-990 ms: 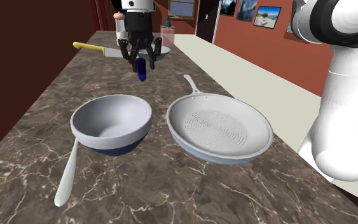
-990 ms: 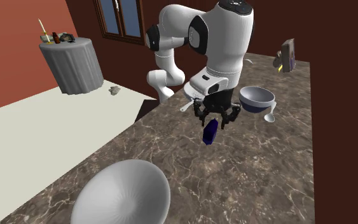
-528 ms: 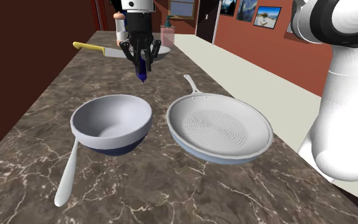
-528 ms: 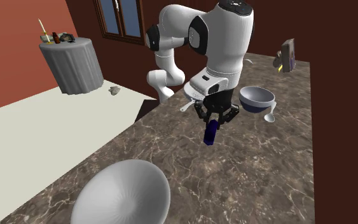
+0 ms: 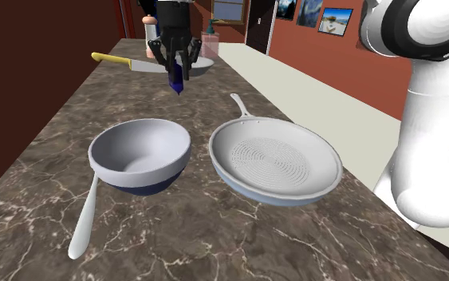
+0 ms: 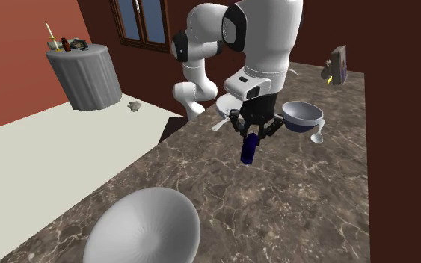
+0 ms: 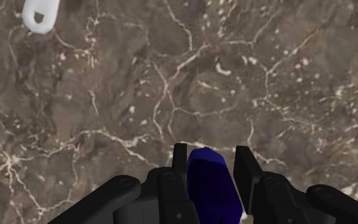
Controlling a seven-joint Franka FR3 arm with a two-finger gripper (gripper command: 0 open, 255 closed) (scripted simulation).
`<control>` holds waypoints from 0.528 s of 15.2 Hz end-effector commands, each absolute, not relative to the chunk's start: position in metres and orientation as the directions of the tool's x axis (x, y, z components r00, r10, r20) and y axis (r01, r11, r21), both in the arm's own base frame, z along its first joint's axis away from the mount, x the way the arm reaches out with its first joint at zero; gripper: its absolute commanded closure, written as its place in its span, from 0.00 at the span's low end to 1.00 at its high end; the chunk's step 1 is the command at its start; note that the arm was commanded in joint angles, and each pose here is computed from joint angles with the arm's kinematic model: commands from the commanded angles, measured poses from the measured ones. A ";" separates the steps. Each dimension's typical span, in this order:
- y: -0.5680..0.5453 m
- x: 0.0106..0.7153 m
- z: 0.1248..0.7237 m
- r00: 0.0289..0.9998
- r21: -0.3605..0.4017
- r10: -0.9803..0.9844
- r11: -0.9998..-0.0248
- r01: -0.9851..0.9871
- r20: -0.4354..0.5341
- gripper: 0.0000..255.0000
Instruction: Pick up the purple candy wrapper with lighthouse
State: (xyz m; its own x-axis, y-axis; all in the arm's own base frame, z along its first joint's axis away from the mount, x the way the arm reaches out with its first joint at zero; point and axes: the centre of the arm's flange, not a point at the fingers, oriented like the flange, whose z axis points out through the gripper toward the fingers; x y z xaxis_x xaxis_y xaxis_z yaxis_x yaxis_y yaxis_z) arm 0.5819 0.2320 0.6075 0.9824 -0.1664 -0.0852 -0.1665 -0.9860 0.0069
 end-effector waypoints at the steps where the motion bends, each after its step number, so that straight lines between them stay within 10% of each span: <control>1: 0.232 0.582 0.619 0.982 0.007 -0.167 -0.986 -0.167 -0.085 1.00; 8: 0.232 0.582 0.656 0.982 0.007 -0.167 -0.986 -0.167 -0.085 1.00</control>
